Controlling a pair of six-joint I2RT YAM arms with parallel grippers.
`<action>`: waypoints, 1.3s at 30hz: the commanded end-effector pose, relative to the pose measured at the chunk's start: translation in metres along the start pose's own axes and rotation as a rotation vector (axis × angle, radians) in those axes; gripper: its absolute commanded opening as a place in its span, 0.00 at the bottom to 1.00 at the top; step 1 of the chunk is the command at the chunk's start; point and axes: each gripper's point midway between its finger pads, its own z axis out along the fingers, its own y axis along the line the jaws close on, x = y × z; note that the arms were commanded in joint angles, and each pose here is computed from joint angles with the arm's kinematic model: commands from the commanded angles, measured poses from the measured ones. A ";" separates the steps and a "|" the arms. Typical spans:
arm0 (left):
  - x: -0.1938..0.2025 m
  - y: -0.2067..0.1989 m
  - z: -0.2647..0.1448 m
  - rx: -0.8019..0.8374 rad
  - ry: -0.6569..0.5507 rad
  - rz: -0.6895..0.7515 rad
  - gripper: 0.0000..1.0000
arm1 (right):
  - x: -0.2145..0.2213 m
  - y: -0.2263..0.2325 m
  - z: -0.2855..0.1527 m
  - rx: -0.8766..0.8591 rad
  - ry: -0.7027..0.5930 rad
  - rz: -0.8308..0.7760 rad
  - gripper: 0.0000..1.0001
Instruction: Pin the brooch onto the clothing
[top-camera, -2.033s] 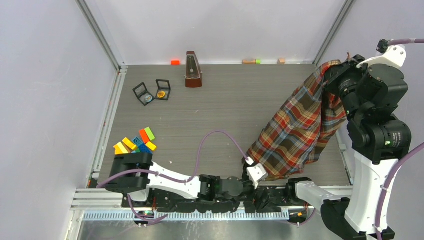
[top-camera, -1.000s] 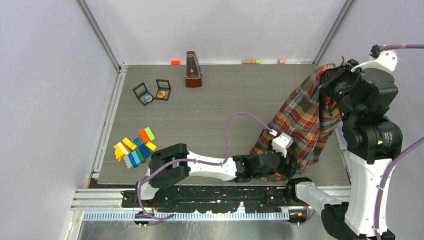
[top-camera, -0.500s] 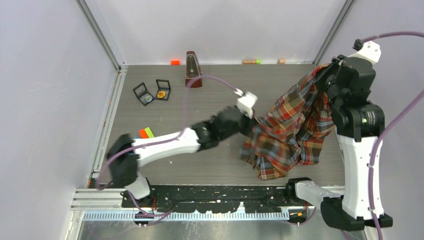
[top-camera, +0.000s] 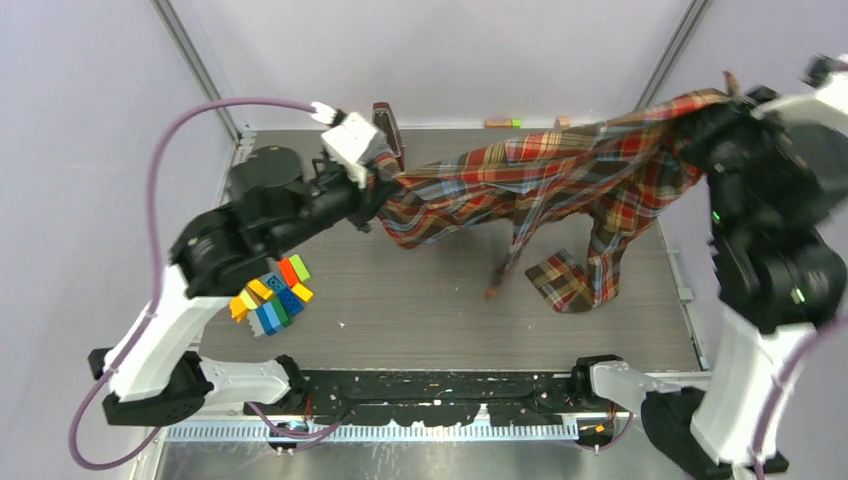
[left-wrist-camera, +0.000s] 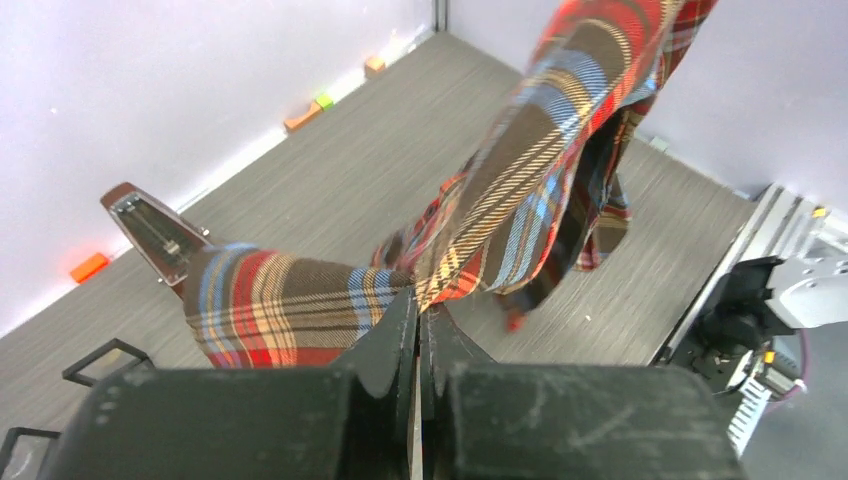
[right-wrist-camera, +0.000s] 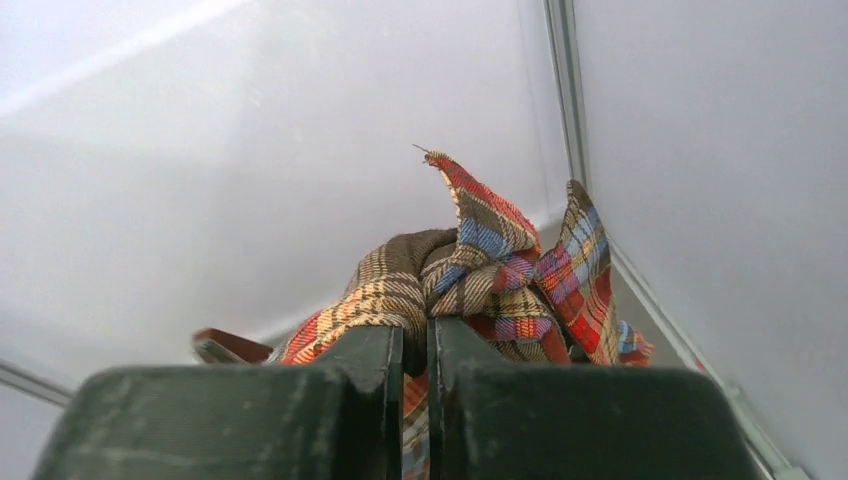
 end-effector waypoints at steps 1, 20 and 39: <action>-0.025 0.006 -0.067 0.017 -0.053 0.004 0.00 | -0.083 -0.011 -0.092 -0.091 -0.279 0.078 0.01; 0.059 0.114 0.062 -0.354 0.215 0.008 0.00 | 0.072 -0.012 0.073 0.082 0.022 -0.085 0.00; 0.281 0.045 0.132 -0.143 0.427 -0.462 1.00 | 0.370 -0.067 0.086 0.130 0.928 -0.007 0.87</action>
